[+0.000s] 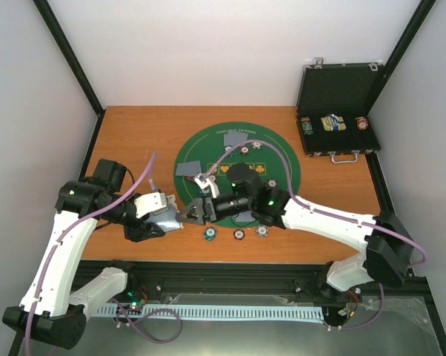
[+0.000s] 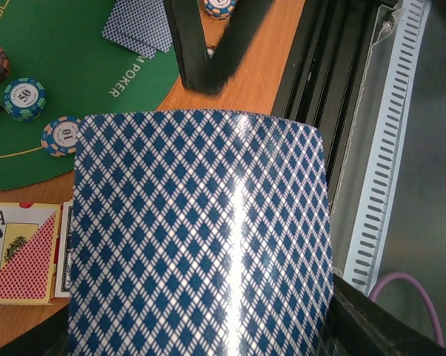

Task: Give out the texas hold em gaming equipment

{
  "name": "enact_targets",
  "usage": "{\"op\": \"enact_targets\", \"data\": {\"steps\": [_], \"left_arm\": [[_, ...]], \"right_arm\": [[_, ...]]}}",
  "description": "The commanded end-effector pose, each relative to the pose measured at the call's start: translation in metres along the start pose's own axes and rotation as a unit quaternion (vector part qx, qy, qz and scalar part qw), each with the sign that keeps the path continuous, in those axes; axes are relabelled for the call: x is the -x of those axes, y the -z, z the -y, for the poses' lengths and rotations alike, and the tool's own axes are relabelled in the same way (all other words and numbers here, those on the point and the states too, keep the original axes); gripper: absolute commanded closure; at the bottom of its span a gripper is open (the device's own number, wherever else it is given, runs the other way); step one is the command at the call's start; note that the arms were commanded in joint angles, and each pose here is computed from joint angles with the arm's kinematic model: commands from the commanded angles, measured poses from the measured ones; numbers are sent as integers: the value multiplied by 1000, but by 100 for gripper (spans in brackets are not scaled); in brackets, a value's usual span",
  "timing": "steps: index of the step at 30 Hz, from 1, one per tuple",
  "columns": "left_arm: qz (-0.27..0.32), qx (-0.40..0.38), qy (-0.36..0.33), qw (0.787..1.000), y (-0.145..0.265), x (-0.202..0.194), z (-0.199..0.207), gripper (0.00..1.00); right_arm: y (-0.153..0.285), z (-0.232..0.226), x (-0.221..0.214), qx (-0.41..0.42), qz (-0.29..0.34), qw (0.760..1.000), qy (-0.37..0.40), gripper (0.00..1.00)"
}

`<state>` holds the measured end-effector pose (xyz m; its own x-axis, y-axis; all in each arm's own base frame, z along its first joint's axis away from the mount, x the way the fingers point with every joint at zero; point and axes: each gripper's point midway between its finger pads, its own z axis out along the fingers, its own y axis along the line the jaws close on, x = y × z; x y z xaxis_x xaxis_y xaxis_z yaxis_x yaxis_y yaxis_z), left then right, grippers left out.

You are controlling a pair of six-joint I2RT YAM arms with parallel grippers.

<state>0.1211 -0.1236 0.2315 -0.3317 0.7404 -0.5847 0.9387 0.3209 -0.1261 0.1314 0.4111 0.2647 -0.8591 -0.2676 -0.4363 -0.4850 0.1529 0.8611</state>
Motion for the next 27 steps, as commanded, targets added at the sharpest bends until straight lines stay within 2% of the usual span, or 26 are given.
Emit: {"op": "enact_targets", "data": {"steps": [1, 6, 14, 19, 27], "left_arm": [[26, 1, -8, 1000, 6, 13, 1, 88], [27, 2, -9, 1000, 7, 13, 2, 88], [28, 5, -14, 1000, 10, 12, 6, 88], [28, 6, -16, 999, 11, 12, 7, 89], [28, 6, -16, 999, 11, 12, 7, 89]], "right_arm": [[-25, -21, 1, 35, -16, 999, 17, 13], [-52, -28, -5, 47, -44, 998, 21, 13], [-75, -8, -6, 41, -60, 997, -8, 17], [-79, 5, -6, 49, -56, 997, -34, 21], [-72, 2, 1, 67, -44, 996, -36, 23]]}}
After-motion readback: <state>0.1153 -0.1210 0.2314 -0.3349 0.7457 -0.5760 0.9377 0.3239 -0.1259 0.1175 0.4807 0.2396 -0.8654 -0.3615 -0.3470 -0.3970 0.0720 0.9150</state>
